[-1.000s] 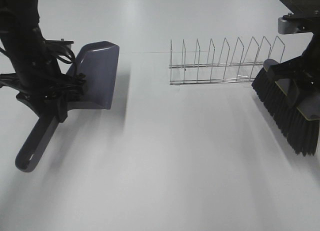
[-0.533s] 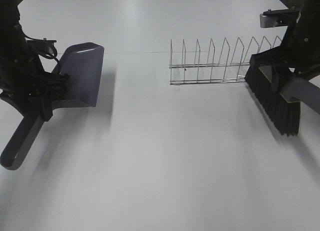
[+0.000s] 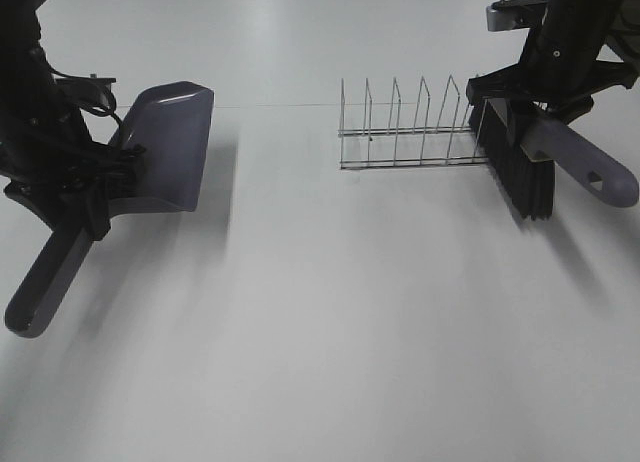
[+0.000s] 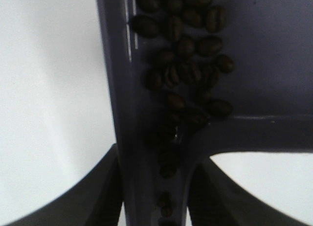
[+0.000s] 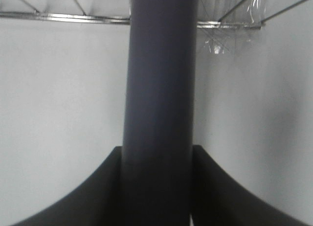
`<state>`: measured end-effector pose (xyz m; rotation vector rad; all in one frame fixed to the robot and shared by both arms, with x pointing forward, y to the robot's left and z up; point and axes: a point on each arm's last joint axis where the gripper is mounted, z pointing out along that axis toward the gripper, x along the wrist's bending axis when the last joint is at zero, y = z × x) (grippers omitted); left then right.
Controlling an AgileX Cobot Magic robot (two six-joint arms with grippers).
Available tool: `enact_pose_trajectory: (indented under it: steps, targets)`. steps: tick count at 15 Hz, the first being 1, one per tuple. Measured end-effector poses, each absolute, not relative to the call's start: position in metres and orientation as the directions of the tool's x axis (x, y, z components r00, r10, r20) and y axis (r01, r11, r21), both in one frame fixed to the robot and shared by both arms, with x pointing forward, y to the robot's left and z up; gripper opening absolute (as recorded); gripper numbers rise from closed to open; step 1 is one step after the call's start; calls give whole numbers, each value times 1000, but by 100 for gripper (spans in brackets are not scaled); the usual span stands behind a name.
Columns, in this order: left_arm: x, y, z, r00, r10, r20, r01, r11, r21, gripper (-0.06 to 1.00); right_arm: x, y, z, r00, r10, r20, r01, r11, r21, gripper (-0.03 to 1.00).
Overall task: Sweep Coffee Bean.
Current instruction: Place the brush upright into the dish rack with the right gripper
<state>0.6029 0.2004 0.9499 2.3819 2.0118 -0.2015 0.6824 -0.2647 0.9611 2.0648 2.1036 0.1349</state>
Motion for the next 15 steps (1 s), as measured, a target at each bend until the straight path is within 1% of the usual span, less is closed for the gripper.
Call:
enact_pose_trajectory:
  steps: [3,7,12,13,14,15]
  targets:
    - [603,199,950,157,980,-120,984,-166,-70,34,700,-272,954,14,998,-62,978,-1,208,31]
    - [603,198,950,147,980,-137,985,-157,-70,34,719,-269,951,29,999,-36,970,-19,241,31]
    - [602,195,951,127,977,-172,987,-141,-72,34,725,-267,948,55,998,-6,973,-52,226,31]
    - [602,194,951,126,977,-174,987,-140,-73,34,725,-267,949,56,998,-5,973,-53,225,32]
    - [602,194,951,125,977,-174,988,-139,-73,34,725,-267,950,54,999,-6,973,-51,225,36]
    - [602,194,951,124,977,-175,988,-138,-73,34,725,-267,950,49,999,-7,974,-46,224,47]
